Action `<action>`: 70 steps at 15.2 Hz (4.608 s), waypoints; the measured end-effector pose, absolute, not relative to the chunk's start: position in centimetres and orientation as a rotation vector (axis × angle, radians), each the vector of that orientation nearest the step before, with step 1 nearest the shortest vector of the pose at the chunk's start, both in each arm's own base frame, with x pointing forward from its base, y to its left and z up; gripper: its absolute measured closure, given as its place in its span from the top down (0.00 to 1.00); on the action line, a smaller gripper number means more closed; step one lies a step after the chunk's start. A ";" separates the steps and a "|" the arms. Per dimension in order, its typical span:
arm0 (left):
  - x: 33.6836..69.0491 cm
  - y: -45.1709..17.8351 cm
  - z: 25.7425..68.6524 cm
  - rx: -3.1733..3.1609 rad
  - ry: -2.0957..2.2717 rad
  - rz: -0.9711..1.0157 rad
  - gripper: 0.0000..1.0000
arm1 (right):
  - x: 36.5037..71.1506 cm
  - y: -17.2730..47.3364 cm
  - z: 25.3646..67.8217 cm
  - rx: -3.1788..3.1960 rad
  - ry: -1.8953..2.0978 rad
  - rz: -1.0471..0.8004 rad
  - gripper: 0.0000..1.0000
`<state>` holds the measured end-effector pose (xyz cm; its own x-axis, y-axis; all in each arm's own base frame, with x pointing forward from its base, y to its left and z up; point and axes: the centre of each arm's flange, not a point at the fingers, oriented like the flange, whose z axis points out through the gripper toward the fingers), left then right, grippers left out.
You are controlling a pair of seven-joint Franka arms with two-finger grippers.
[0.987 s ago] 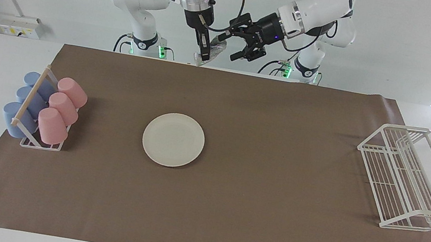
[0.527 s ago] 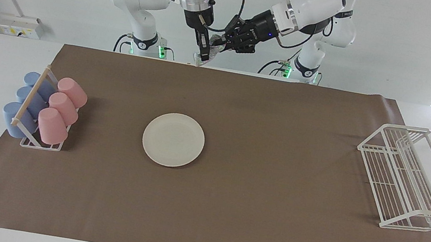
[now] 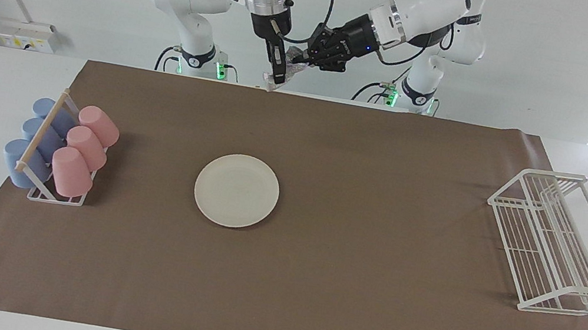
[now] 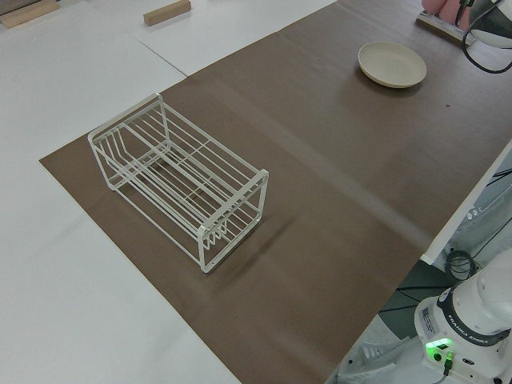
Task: Wipe plate with sponge
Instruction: 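Grasp the sponge with the left gripper while the right gripper releases it, then carry the sponge to the rack with the left gripper while the right gripper retracts, then lower the sponge into the rack and open the left gripper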
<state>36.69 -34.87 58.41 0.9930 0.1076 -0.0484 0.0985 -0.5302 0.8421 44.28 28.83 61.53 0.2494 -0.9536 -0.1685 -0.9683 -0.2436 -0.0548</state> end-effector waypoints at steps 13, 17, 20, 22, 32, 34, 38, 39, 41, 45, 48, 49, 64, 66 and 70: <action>39.8 -29.4 55.9 2.201 0.204 -0.100 0.06 | 49.9 14.6 60.5 -2.884 0.864 0.103 1.00; 40.4 -26.3 54.0 2.369 0.139 -0.168 0.06 | 51.0 10.2 60.0 -2.987 0.431 0.062 1.00; 40.1 -25.0 52.6 2.538 0.052 -0.205 0.06 | 51.6 6.9 59.7 -3.041 0.197 0.034 1.00; 39.8 -24.3 51.7 2.652 -0.001 -0.226 0.06 | 51.8 5.1 59.7 -3.049 0.103 0.025 1.00; 40.7 -21.0 51.4 3.202 0.005 -0.424 0.06 | 54.6 0.3 58.9 -3.110 -0.151 0.017 1.00; 41.2 -20.4 51.1 3.311 0.039 -0.478 0.06 | 55.1 0.9 58.8 -3.124 -0.169 0.062 1.00; 43.8 -19.7 50.5 3.582 0.030 -0.580 0.06 | 54.7 0.8 58.5 -3.127 -0.067 0.117 1.00; 44.6 -19.6 50.1 3.649 0.035 -0.595 0.06 | 54.7 0.7 58.5 -3.127 -0.059 0.120 1.00; 46.3 -18.7 49.2 3.779 0.035 -0.594 0.06 | 54.5 0.7 58.8 -3.127 -0.048 0.116 1.00; 49.0 -16.7 47.5 4.003 0.030 -0.527 0.06 | 54.0 0.5 59.3 -3.127 -0.008 0.128 1.00; 51.3 -14.5 46.9 4.178 0.033 -0.435 0.06 | 53.9 0.2 59.4 -3.127 0.005 0.127 1.00; 52.3 -13.7 46.6 4.217 0.046 -0.417 0.06 | 53.9 -0.1 59.4 -3.126 0.015 0.127 1.00; 62.9 -6.1 38.7 4.224 0.529 -0.339 0.06 | 52.8 -3.6 60.1 -3.114 0.036 0.167 1.00; 63.0 -5.9 38.7 4.219 0.551 -0.326 0.06 | 52.8 -3.4 60.2 -3.115 0.029 0.165 1.00; 63.2 -5.1 38.7 4.210 0.576 -0.323 0.06 | 52.9 -3.1 60.5 -3.116 0.020 0.153 1.00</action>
